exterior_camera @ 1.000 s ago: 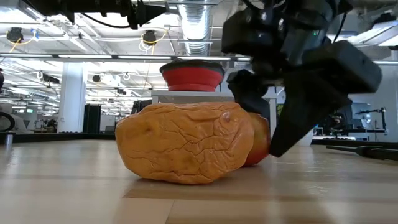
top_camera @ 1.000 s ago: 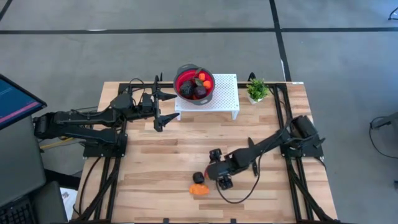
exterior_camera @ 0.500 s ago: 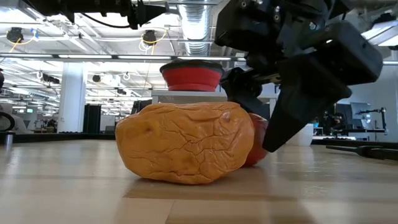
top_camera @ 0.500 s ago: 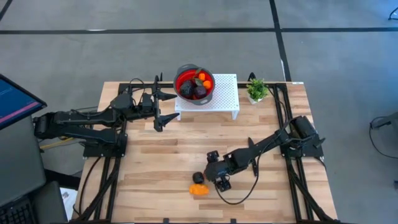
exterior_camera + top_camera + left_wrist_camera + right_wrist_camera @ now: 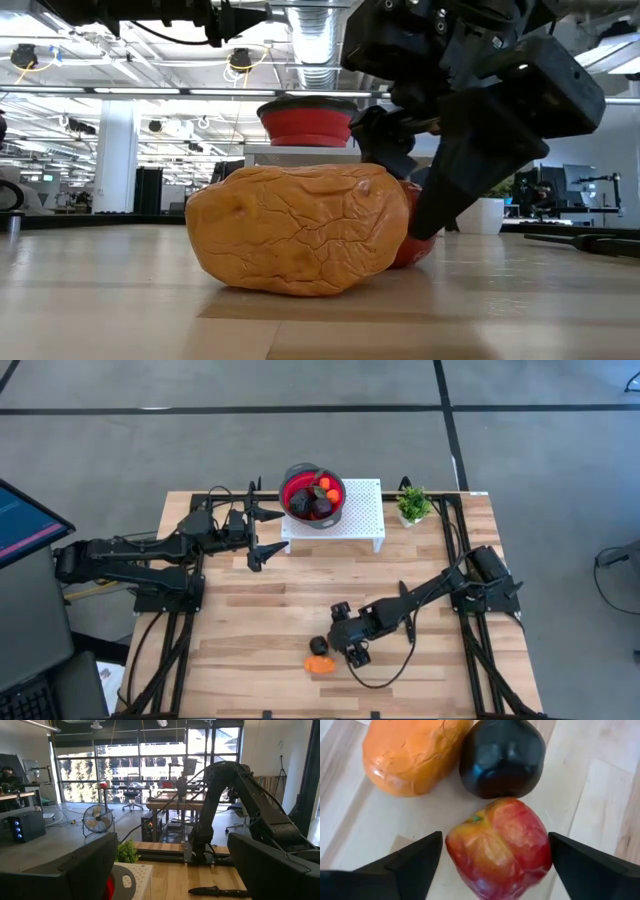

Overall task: Pick & Place Fruit
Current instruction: Put the apple into the strainer bowl on the shelf

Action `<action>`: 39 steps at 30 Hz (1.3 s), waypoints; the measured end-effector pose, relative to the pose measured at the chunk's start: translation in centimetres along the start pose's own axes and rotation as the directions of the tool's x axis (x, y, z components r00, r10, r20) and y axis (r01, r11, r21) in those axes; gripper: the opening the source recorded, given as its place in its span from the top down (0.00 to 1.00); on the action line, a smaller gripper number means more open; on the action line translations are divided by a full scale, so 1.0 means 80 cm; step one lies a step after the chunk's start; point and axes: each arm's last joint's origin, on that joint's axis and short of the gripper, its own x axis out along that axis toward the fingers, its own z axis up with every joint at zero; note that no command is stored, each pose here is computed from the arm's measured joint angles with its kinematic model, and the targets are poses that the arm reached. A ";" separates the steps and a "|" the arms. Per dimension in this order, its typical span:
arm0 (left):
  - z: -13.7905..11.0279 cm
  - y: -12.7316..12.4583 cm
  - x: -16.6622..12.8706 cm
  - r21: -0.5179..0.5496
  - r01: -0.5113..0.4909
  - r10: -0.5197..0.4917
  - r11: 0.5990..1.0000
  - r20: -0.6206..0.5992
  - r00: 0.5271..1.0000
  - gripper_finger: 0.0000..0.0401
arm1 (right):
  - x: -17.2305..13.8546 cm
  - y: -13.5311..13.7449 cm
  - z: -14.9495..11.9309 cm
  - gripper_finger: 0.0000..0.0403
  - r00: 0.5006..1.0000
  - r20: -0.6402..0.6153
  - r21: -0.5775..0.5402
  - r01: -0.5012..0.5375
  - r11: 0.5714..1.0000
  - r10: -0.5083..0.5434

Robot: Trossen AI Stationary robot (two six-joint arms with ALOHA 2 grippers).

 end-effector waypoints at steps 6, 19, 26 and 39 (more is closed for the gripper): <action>0.000 0.000 0.000 0.000 0.000 0.000 1.000 0.000 1.000 0.07 | 0.000 0.000 -0.001 0.30 1.000 -0.004 0.000 0.000 1.000 0.000; 0.000 0.000 0.000 0.000 0.000 0.000 1.000 0.000 1.000 0.07 | -0.010 -0.001 -0.009 0.35 0.996 -0.085 -0.001 -0.002 1.000 0.002; 0.000 0.000 0.000 0.000 0.000 0.000 1.000 0.000 1.000 0.07 | -0.067 -0.020 0.000 0.35 0.999 -0.022 0.037 0.039 0.999 -0.038; 0.000 0.000 0.000 0.000 0.000 0.000 1.000 0.000 1.000 0.07 | -0.196 -0.110 0.006 0.35 0.928 0.261 0.248 0.203 0.947 -0.267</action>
